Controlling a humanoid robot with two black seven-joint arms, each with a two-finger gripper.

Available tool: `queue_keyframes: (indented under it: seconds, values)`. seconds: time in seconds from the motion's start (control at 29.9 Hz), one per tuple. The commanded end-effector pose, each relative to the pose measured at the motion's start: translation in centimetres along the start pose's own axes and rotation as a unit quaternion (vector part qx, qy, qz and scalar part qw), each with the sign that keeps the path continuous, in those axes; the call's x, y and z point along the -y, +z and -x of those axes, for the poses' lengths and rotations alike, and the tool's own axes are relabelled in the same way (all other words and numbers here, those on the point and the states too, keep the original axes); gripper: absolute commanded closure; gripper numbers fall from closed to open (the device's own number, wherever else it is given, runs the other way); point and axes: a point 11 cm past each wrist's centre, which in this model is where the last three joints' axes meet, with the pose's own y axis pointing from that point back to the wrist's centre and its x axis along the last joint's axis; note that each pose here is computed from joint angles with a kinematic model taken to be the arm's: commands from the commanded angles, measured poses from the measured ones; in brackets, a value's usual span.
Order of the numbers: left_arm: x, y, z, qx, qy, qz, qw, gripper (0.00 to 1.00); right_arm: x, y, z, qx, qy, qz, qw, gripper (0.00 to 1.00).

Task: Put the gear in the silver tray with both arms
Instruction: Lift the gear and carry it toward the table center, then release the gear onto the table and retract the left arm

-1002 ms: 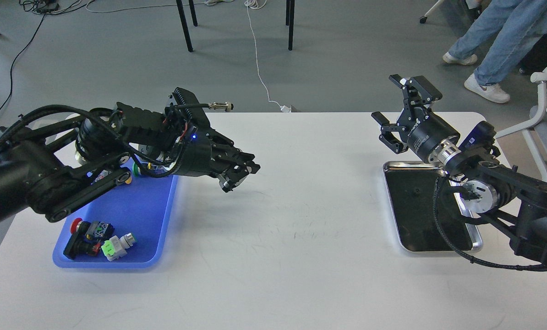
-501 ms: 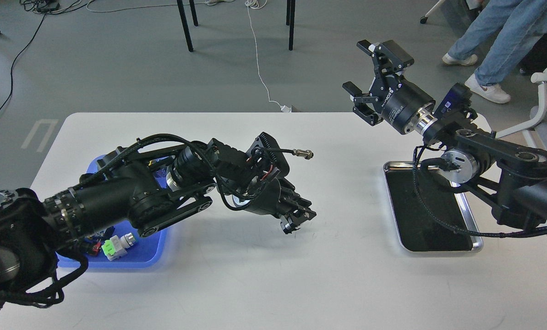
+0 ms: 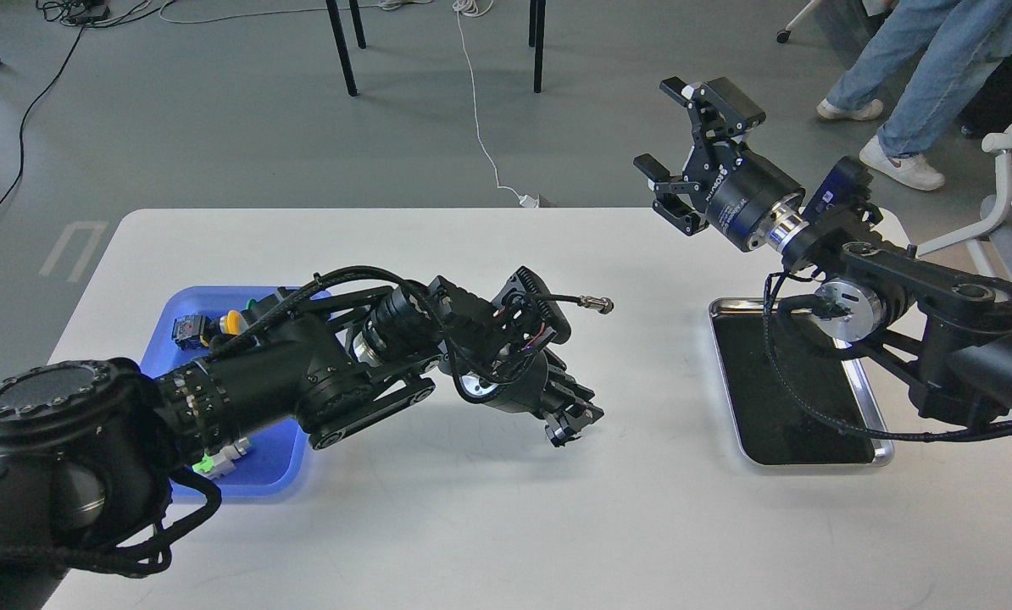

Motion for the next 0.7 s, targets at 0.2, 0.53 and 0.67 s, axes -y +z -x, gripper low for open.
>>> queue_keyframes:
  seconds: [0.2, 0.53, 0.67]
  values:
    - [0.2, -0.9, 1.3, -0.006, -0.020, -0.013, 1.000, 0.83, -0.1, 0.2, -0.1, 0.001, 0.002, 0.002, 1.000, 0.02]
    - [0.2, -1.1, 1.6, -0.006, -0.023, -0.016, 1.000, 0.55, -0.3, 0.5, -0.3, 0.001, 0.005, 0.004, 1.000, 0.02]
    - [0.4, -1.0, 1.5, 0.002, -0.007, -0.014, 1.000, 0.38, -0.5, 0.4, -0.5, 0.000, 0.007, 0.005, 1.000, 0.02]
